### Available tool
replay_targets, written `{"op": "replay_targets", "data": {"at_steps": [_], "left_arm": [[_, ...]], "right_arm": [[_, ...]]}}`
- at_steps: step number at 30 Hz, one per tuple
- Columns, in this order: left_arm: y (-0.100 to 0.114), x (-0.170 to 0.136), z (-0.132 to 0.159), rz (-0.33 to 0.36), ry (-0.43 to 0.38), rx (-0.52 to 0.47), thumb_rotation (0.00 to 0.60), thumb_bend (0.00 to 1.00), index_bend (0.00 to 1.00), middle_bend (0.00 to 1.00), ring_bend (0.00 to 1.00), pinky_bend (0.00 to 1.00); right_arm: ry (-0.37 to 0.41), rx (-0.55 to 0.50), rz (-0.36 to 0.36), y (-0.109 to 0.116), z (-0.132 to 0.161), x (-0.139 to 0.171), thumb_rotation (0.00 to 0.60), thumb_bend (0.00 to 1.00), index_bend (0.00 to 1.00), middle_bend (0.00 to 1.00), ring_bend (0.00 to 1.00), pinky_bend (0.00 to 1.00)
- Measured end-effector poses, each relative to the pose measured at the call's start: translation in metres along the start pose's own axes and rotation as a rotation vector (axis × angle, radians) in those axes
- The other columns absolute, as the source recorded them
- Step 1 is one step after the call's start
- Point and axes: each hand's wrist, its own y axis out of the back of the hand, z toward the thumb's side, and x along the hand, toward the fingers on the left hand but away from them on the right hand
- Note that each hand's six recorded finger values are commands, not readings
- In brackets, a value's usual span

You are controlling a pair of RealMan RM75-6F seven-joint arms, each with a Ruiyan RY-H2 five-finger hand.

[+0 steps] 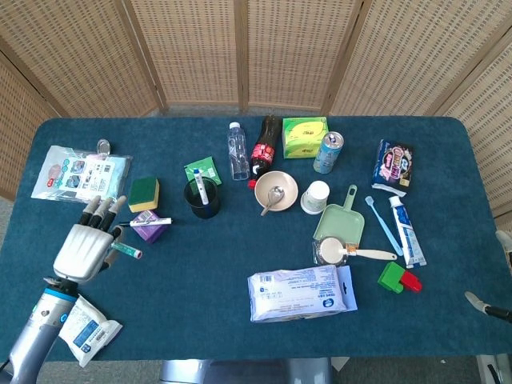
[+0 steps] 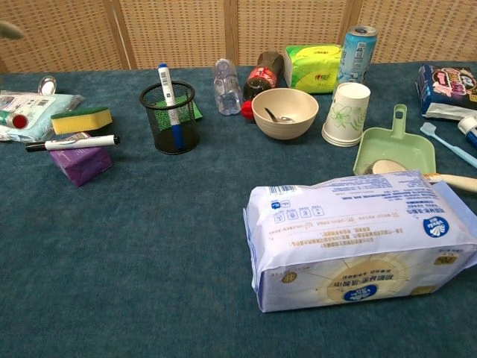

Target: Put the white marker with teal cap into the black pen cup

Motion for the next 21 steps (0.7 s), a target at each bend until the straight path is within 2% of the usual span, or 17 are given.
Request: {"op": "replay_targets", "data": {"at_steps": [8, 16, 21], "left_arm": [[0.038, 0.043, -0.007, 0.059, -0.020, 0.337, 0.600, 0.38, 0.61, 0.00, 0.00, 0.06], [0.059, 0.092, -0.009, 0.065, -0.013, 0.610, 0.600, 0.39, 0.61, 0.00, 0.00, 0.12], [0.068, 0.117, 0.007, 0.094, -0.019, 0.763, 0.600, 0.39, 0.61, 0.00, 0.00, 0.13]], "right_arm": [[-0.003, -0.004, -0.003, 0.001, -0.001, 0.000, 0.600, 0.00, 0.00, 0.00, 0.00, 0.00], [-0.009, -0.012, -0.008, 0.002, -0.003, -0.001, 0.600, 0.00, 0.00, 0.00, 0.00, 0.00], [-0.013, -0.030, -0.009, 0.004, -0.004, -0.001, 0.600, 0.00, 0.00, 0.00, 0.00, 0.00]]}}
